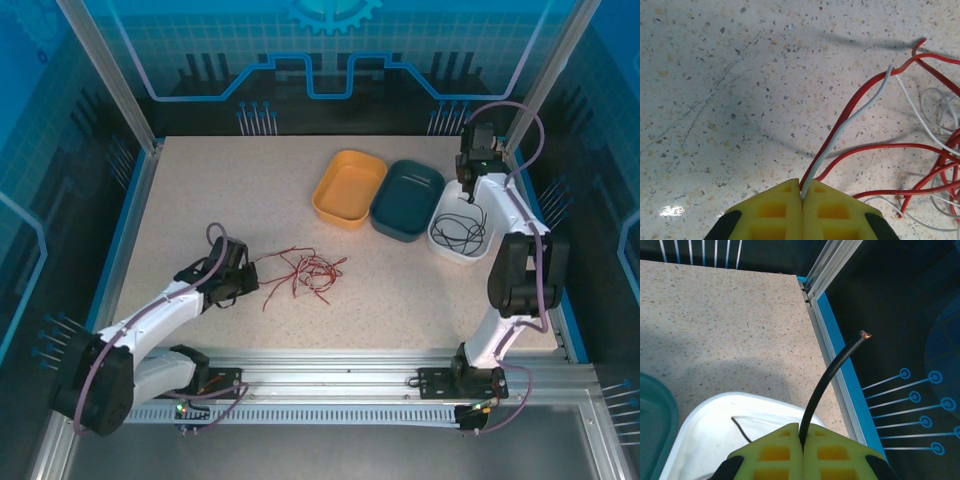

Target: Untangle the cables

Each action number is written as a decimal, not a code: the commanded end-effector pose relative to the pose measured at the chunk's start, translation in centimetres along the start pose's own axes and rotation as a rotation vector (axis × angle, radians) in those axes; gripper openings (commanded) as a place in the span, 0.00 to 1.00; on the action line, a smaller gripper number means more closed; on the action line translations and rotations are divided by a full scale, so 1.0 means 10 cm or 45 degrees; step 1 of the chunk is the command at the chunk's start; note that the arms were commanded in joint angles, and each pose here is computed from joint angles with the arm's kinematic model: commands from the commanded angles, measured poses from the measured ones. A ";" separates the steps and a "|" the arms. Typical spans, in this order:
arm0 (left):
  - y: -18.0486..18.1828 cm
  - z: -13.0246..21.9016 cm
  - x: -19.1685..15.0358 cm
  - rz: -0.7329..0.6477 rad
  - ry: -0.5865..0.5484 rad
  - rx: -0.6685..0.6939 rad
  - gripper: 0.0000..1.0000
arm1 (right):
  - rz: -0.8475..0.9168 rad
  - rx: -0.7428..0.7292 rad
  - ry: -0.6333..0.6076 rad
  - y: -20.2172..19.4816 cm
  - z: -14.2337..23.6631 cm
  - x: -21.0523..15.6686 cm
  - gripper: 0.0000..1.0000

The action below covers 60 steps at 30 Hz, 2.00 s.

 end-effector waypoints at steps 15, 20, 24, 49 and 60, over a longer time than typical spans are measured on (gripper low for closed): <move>-0.18 -0.06 0.26 0.053 -0.031 -0.030 0.00 | -0.061 0.128 0.142 -0.01 -0.92 0.02 0.00; -0.18 -0.11 0.23 0.059 -0.005 -0.029 0.00 | -0.067 0.307 0.196 0.19 -0.85 -0.12 0.00; -0.18 -0.11 0.22 0.056 -0.003 -0.036 0.00 | -0.095 0.397 0.216 0.27 -0.74 -0.25 0.04; -0.13 -0.05 0.16 0.050 -0.032 -0.056 0.00 | -0.158 0.408 0.336 0.15 -0.34 -0.51 0.37; -0.11 -0.03 0.14 0.039 -0.042 -0.061 0.00 | -0.333 0.182 0.534 -0.05 -0.32 -0.71 0.08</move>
Point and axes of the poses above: each hand's point on the last joint's axis, 136 mm out from that joint toward the fingers, its own z axis back along the fingers, its own y axis along the line the jaws close on, x = y × z, the point moved 5 cm from there along z, back along the fingers, and after that the axes turned 1 degree about z, right-handed, at the moved point
